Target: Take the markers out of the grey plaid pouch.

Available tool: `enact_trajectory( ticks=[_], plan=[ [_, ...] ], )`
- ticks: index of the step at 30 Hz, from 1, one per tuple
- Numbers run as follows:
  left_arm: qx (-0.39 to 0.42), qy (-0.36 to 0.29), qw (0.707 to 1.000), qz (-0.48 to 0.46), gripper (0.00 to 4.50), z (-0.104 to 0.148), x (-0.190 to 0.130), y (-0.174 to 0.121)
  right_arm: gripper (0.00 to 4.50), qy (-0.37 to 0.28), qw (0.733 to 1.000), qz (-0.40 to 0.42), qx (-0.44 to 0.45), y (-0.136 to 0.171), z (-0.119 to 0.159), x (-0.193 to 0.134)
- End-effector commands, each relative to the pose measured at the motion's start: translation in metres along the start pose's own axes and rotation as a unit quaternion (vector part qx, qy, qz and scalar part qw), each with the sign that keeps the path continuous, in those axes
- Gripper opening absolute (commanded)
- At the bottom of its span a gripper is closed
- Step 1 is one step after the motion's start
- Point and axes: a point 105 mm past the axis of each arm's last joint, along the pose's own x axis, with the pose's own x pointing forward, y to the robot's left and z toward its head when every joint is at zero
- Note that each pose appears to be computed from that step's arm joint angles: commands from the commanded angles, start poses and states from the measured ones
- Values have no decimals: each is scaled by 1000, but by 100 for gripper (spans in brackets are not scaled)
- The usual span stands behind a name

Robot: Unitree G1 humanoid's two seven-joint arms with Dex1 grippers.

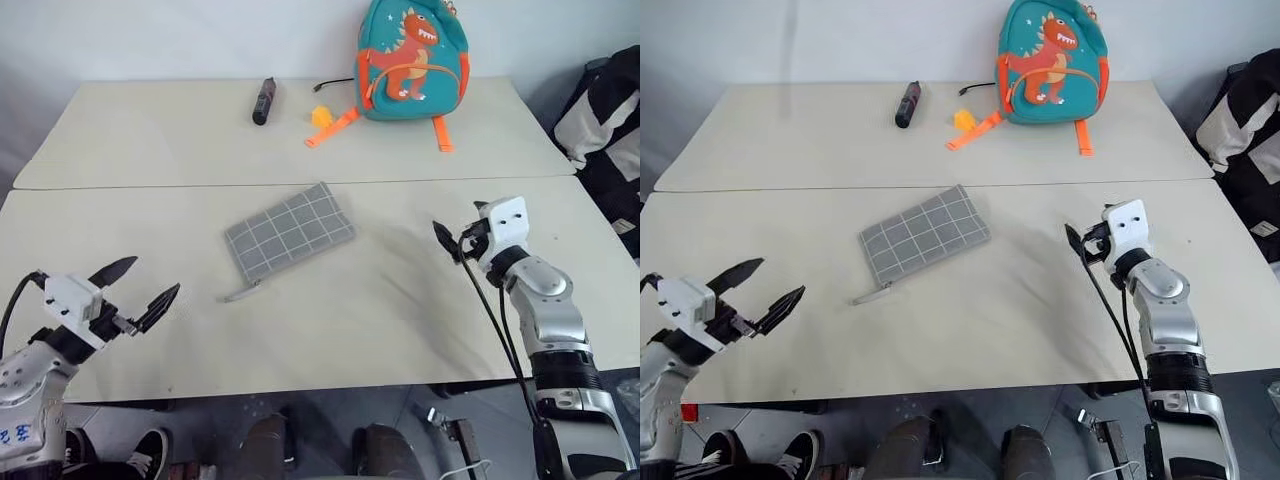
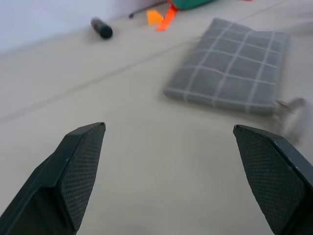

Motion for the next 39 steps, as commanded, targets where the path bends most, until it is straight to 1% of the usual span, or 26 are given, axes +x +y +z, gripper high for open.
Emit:
enact_trajectory(
  ticks=[1, 3, 5, 8, 12, 14, 16, 18, 21, 22, 24, 27, 29, 31, 33, 36, 39],
  plan=[
    [42, -2, 999, -13, 446, 3, 5, 0, 450, -41, 999, 28, 14, 21, 25, 7],
    [67, 1, 997, -30, 450, 1, 12, -3, 411, -56, 997, 37, 39, 37, 33, 14],
    [97, 7, 995, -36, 450, -2, 18, -3, 357, -61, 996, 51, 47, 52, 36, 20],
    [142, 8, 988, -66, 450, -6, 30, -9, 258, -64, 996, 62, 21, 73, 39, 33],
    [221, -5, 972, -78, 450, -2, 50, -5, 130, -70, 992, 101, 17, 117, 44, 58],
    [255, -4, 963, -87, 450, -3, 58, -6, 59, -74, 991, 110, 14, 130, 46, 67],
    [283, -7, 954, -101, 450, -5, 64, -10, 2, -72, 990, 124, -12, 143, 45, 73],
    [325, -14, 937, -125, 450, -4, 71, -17, 2, -59, 990, 123, -32, 148, 40, 82],
    [370, -32, 914, -161, 450, -2, 79, -29, 2, -40, 993, 103, -40, 142, 30, 90],
    [371, -36, 909, -184, 450, -4, 79, -35, 2, -35, 993, 103, -49, 141, 27, 90],
    [396, -39, 888, -230, 450, -9, 76, -46, 2, -28, 992, 103, -60, 138, 22, 90],
    [423, -38, 870, -250, 450, -14, 76, -51, 2, -29, 992, 111, -53, 140, 20, 87],
    [447, -40, 853, -268, 450, -19, 76, -57, 2, -31, 991, 117, -50, 143, 20, 85],
    [456, -41, 846, -273, 450, -22, 78, -61, 2, -29, 991, 118, -50, 144, 20, 84],
    [463, -36, 846, -263, 450, -24, 82, -59, 2, -30, 992, 117, -43, 144, 20, 83],
    [481, -25, 836, -261, 450, -30, 86, -59, 2, -32, 992, 118, -37, 145, 21, 82],
    [482, -26, 840, -249, 450, -32, 93, -60, 2, -33, 991, 121, -38, 145, 22, 80]
  ],
)
